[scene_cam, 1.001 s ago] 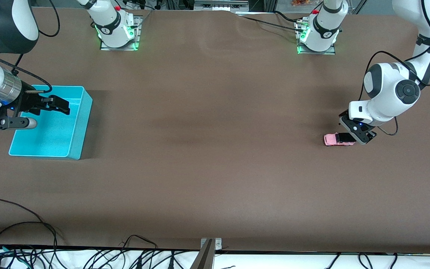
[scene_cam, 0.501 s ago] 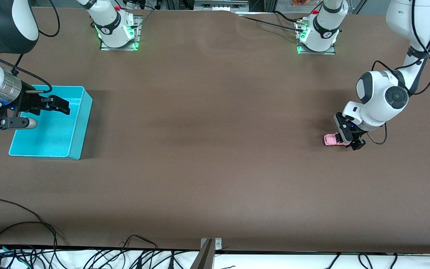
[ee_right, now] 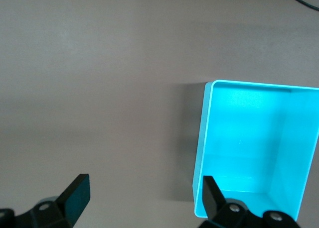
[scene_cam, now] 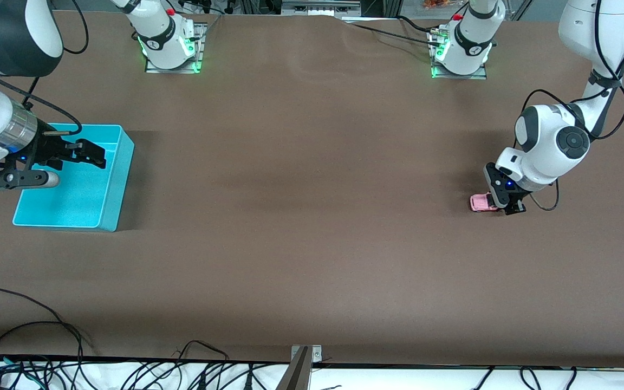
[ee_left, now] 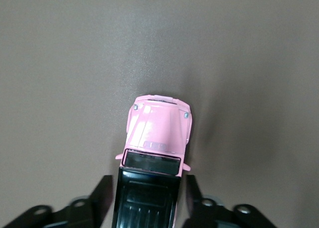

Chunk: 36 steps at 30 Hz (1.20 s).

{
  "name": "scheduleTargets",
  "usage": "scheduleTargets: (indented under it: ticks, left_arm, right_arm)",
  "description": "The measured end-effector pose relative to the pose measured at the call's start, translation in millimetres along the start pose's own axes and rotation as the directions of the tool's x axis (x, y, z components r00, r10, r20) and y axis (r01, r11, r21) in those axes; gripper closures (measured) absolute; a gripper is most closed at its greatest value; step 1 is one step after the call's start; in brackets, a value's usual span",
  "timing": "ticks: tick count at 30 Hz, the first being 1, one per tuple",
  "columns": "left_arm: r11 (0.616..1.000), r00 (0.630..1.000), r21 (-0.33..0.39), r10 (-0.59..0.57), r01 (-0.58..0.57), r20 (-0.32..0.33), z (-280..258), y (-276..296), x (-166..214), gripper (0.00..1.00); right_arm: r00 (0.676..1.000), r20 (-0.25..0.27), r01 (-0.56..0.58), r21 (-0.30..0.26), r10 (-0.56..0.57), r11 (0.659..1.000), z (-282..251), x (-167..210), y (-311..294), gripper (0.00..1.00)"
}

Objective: Wind and store pink jeep toy

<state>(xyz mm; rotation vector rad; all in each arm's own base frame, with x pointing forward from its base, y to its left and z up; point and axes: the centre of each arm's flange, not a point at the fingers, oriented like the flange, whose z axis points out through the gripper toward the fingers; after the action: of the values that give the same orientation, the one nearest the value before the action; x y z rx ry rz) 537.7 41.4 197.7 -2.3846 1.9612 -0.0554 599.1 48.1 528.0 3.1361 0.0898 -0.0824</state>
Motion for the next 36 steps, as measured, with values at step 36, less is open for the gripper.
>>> scheduleTargets:
  ticks: [36]
  left_arm:
    - [0.997,1.000,0.074,0.009,-0.007,-0.028,-66,1,93,0.49]
  right_arm:
    - [1.000,0.000,0.008,0.000,-0.008,1.000,0,0,-5,0.00]
